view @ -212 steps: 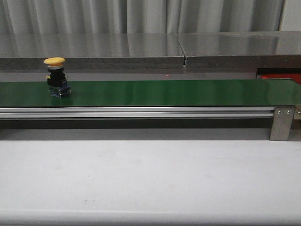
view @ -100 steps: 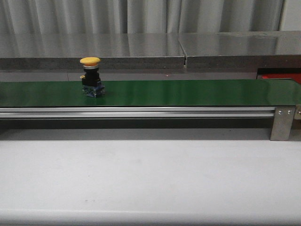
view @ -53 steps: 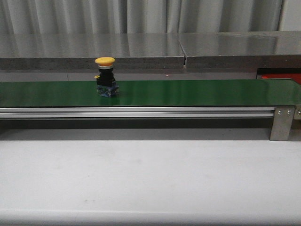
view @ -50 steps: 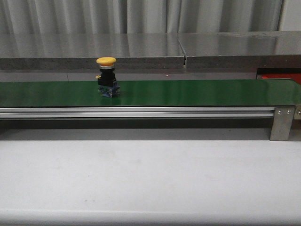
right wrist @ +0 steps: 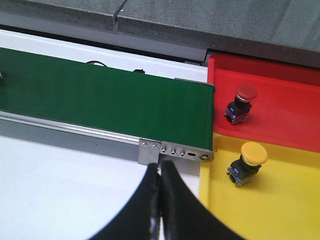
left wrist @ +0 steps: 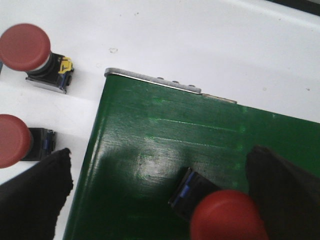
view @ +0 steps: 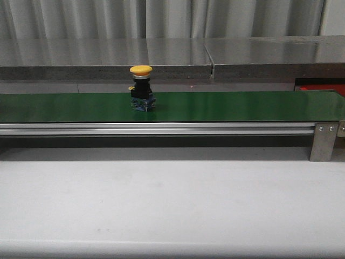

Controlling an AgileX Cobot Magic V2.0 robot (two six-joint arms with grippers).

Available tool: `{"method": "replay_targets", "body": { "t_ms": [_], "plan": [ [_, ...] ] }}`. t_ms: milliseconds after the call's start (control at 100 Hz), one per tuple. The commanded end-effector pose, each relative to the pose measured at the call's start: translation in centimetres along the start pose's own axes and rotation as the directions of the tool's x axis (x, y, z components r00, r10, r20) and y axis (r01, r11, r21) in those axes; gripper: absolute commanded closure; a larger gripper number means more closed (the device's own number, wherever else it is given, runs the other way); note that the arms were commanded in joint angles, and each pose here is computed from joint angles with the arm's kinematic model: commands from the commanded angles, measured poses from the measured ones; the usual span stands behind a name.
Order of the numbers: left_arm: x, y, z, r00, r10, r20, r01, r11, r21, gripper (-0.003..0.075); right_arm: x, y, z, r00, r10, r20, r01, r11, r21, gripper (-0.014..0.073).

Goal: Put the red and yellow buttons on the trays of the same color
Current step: 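Set the red button on the belt and open the left gripper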

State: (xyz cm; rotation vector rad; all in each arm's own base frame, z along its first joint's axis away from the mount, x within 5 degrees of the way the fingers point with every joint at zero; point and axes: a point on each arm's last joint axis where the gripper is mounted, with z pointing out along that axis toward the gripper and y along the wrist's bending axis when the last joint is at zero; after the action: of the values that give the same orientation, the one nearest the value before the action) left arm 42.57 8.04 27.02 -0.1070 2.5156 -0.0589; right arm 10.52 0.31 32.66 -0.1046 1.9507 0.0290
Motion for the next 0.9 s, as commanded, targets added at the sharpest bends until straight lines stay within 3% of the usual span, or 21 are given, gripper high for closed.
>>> {"method": "replay_targets", "body": {
  "t_ms": [0,180,340,890],
  "plan": [
    [-2.5,-1.8,-5.5,0.983,0.054,0.177,-0.055,0.998,0.005,0.0062,-1.3,-0.2,-0.4,0.997,-0.002,0.082,0.001,1.0,0.021,0.0713],
    [-2.7,-4.7,-9.8,0.956,0.105,0.275,-0.116,0.993,0.024,0.0062,-1.3,-0.2,-0.4,0.996,-0.003,0.089,0.0,1.0,0.025,0.0713],
    [-0.9,-6.6,-12.9,0.933,0.129,0.336,-0.149,0.988,0.036,0.0062,-1.3,-0.2,-0.4,0.996,-0.003,0.088,0.0,1.0,0.024,0.0713],
    [14.1,-7.3,-20.0,0.859,0.045,0.51,-0.095,0.993,0.071,0.009,-1.3,-0.2,-0.4,0.996,-0.003,0.089,0.0,1.0,0.025,0.0713]
  ]
}}
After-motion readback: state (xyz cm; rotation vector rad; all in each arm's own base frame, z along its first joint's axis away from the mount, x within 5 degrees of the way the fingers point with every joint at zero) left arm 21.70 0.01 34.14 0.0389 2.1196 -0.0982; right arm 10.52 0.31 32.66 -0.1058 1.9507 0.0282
